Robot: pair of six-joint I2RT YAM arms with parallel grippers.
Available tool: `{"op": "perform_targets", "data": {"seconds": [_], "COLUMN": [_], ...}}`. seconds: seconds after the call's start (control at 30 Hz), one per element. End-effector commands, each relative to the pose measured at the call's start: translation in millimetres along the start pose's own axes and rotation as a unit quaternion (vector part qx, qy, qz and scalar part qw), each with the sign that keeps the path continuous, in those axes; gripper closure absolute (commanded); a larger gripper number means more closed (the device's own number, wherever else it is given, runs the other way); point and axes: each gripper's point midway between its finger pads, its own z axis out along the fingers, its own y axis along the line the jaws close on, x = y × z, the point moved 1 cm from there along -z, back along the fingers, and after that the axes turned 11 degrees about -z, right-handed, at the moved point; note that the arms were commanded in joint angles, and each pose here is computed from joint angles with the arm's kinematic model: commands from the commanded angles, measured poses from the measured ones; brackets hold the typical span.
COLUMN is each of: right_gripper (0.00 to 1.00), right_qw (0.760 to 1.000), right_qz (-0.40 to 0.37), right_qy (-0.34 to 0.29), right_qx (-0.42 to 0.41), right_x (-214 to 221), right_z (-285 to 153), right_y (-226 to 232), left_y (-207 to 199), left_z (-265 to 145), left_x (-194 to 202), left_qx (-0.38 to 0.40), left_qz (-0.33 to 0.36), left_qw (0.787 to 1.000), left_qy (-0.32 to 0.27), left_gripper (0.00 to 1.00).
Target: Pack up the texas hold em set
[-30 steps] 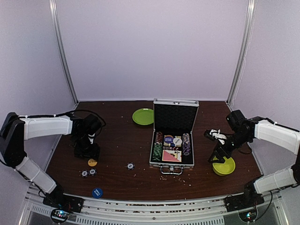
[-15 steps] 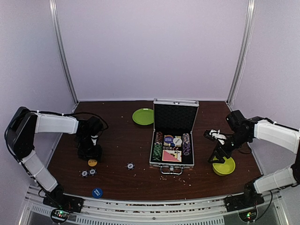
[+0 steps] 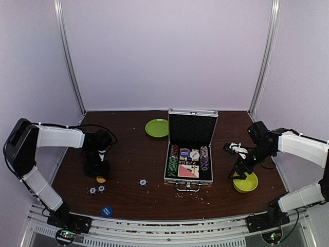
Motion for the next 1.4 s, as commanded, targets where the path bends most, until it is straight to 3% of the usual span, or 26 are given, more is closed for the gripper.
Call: {"op": "perform_targets", "data": {"seconds": [0.0,0.27,0.6,0.9,1.1,1.23,1.37], "right_gripper": [0.15,0.14,0.14,0.14,0.14,0.14,0.14], "right_qw": [1.0,1.0,1.0,1.0,1.0,1.0,1.0], "right_qz": [-0.005,-0.006,-0.006,-0.006,-0.006,-0.006,-0.007], "right_qy": [-0.006,-0.006,-0.006,-0.006,-0.007,-0.009,-0.012], "right_qx": [0.008,0.009,0.011,0.013,0.012,0.013,0.015], "right_x": [-7,-6,-6,-6,-7,-7,-7], "right_z": [-5,-6,-6,-7,-7,-8,-9], "right_y": [-5,-5,-5,-6,-5,-5,-4], "left_y": [17,3,-23,-122,-227,-288,-298], "left_z": [2,11,9,-71,-125,-136,-130], "left_x": [14,10,7,-7,-8,-2,-3], "left_qx": [-0.029,-0.003,0.047,0.11,0.186,0.218,0.21], "left_qz": [0.003,0.016,0.038,0.137,0.213,0.256,0.252], "left_qw": [0.999,1.0,0.998,0.983,0.953,0.935,0.937], "left_qy": [0.015,0.023,0.023,-0.058,-0.106,-0.116,-0.119], "left_gripper": [0.38,0.39,0.5,0.53,0.53,0.53,0.52]}}
